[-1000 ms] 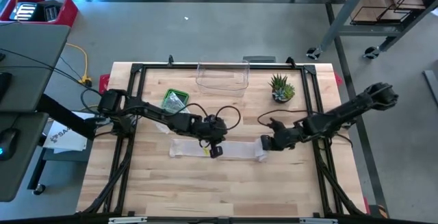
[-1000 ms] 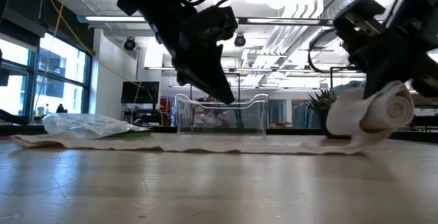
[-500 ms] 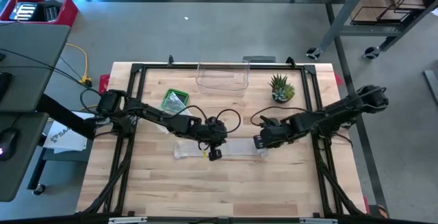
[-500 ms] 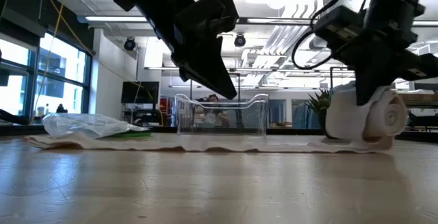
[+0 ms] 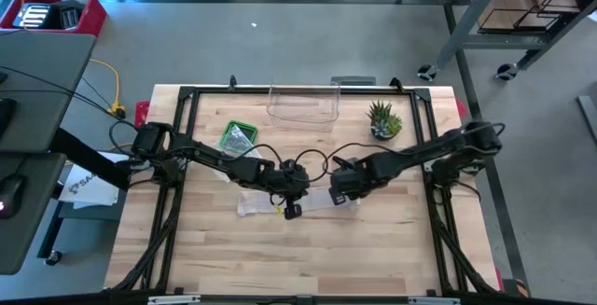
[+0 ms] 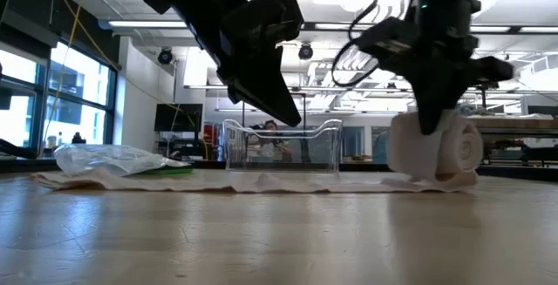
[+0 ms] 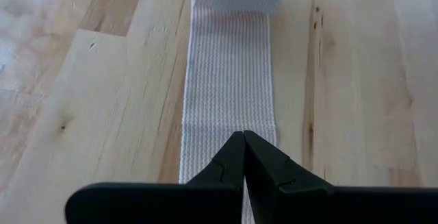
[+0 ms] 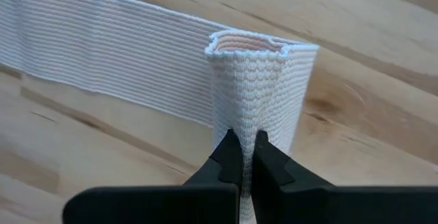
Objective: Roll bandage
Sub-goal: Roll the bandage
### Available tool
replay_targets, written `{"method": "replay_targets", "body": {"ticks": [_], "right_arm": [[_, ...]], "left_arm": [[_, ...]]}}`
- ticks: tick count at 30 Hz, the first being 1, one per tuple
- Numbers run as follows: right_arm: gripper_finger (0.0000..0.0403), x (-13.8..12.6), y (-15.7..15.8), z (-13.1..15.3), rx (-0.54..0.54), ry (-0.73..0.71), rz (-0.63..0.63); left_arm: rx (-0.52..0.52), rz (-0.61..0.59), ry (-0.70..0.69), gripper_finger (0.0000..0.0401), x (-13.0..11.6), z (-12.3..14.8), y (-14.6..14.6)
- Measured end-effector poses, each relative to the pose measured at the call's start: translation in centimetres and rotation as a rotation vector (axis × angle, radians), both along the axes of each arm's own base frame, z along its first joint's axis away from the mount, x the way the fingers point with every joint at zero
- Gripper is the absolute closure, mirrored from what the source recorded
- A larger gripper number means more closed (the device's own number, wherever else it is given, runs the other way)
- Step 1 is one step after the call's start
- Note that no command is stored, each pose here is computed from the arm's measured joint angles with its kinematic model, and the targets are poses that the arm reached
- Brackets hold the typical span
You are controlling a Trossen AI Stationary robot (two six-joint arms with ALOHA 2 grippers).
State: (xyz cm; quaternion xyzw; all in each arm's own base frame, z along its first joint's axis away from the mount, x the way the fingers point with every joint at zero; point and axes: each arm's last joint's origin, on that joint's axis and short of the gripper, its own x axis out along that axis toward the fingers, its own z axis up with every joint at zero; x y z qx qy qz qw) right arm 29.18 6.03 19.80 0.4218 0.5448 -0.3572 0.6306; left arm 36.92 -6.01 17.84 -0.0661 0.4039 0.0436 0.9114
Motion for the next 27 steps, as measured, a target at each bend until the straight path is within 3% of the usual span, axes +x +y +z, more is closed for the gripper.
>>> {"method": "replay_targets", "body": {"ticks": [12,21,27], "right_arm": [[0.0392,2.1,-1.3,0.1,-0.037,0.025,0.021],[0.0305,2.2,-1.9,0.1,-0.053,0.019,0.068],[0.0260,3.5,-1.5,0.3,-0.001,-0.113,0.128]], "left_arm": [[0.002,0.001,0.000,0.0401,0.0,0.0,0.0],[0.002,0.001,0.000,0.0401,0.0,0.0,0.0],[0.002,0.001,0.000,0.0401,0.0,0.0,0.0]]}}
